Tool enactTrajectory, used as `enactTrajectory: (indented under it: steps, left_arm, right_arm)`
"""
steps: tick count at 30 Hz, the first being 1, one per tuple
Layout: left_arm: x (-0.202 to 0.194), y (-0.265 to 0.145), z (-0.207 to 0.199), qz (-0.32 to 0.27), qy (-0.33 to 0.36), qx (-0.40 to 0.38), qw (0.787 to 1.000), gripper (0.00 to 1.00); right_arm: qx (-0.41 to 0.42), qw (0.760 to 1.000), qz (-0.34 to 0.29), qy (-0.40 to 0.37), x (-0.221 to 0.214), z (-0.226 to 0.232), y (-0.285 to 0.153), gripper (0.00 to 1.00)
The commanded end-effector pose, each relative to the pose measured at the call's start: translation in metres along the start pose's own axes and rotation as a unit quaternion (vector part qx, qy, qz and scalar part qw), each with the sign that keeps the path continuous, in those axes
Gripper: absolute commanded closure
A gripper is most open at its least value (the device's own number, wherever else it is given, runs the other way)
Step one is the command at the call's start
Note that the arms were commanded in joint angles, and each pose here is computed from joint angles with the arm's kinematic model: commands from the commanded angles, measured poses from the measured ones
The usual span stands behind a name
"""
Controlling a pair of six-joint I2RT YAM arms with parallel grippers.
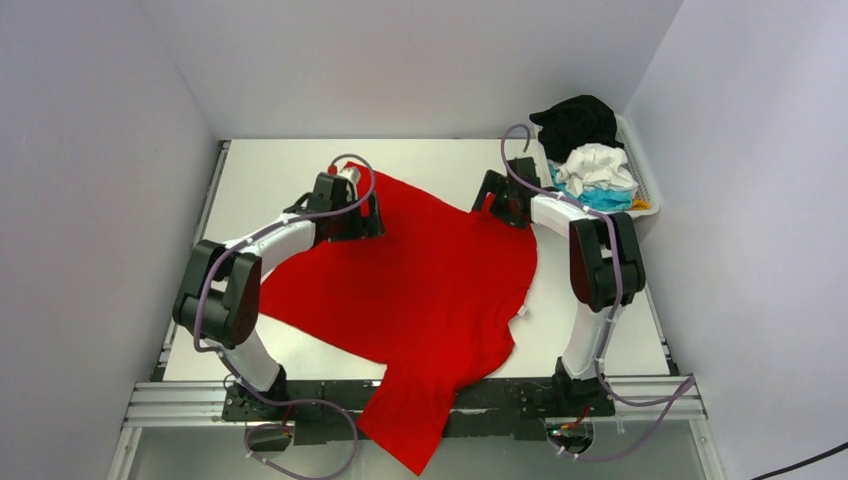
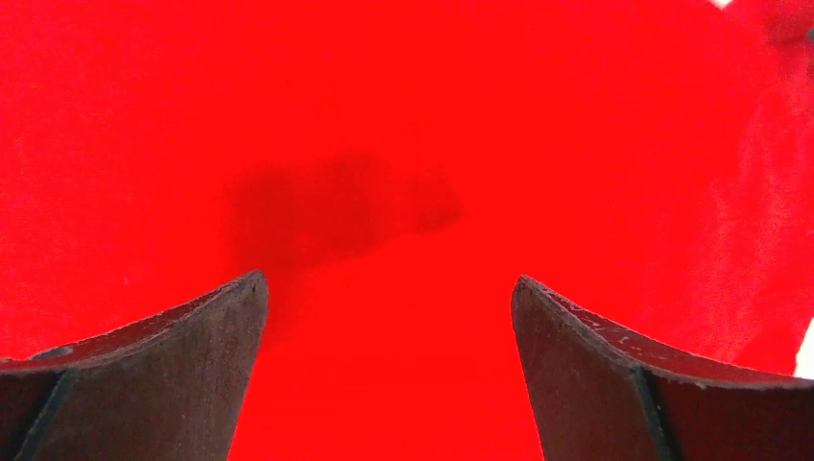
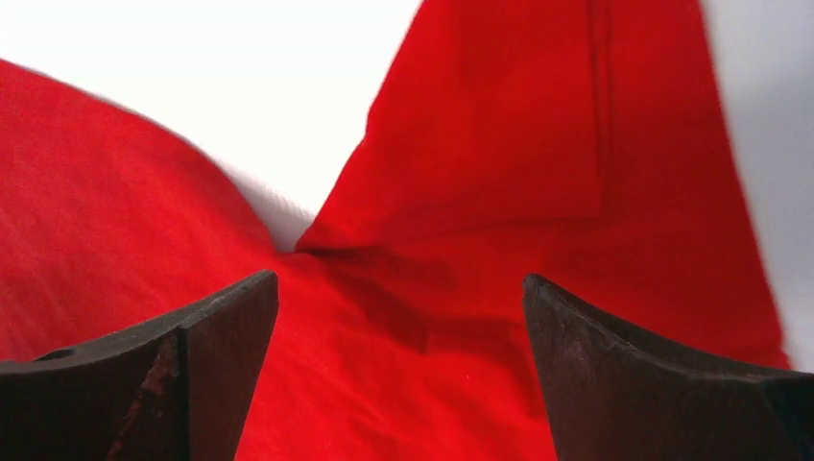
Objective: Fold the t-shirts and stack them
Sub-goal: Flatten out the tshirt
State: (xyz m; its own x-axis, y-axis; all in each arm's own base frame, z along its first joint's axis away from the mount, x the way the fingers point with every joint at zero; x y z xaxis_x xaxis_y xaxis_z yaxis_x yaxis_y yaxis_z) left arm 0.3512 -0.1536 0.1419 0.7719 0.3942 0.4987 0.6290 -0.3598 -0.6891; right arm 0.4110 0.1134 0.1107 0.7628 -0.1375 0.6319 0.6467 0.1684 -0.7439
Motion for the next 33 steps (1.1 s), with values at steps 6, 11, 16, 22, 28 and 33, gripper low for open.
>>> enactTrajectory:
  steps: [6,11,16,22,28,33]
  left_arm:
    - [-0.029,0.017,0.027,0.016,-0.024,0.019,0.999,0.01]
    - [-0.043,0.017,0.049,0.020,-0.024,0.071,0.997,0.01]
    - [-0.051,0.015,0.060,0.022,-0.025,0.096,0.995,0.01]
    - [-0.054,0.013,0.064,0.024,-0.026,0.109,0.993,0.01]
    - [-0.055,0.004,0.066,0.014,-0.031,0.116,0.993,0.01]
    - [-0.050,-0.001,0.060,0.005,-0.033,0.106,0.994,0.01]
  right_arm:
    - [0.040,0.997,-0.037,0.046,0.014,0.009,0.039,0.00]
    - [0.046,0.997,-0.051,0.044,0.027,0.012,0.050,0.00]
    - [0.062,0.993,-0.090,0.039,0.047,0.019,0.063,0.00]
    - [0.109,0.983,-0.144,0.045,0.079,0.036,0.086,0.00]
    - [0.113,0.978,-0.170,0.040,0.115,0.052,0.129,0.00]
    - [0.100,0.972,-0.212,0.012,0.155,0.063,0.147,0.00]
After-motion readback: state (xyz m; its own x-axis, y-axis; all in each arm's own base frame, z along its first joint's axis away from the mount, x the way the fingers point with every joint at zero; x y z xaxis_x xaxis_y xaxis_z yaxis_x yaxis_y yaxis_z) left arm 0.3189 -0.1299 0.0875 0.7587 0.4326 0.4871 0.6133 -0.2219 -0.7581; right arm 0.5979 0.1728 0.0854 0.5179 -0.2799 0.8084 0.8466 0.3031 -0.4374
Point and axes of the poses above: each gripper's point midway between its finger pads, its own y axis out along the fingers, its own z axis along the line the jaws close on, x = y × z, the point moved 7 cm from there along -y, back along the fingers, and after that the axes turned 15 degrees about -y, right-handed, at the moved point
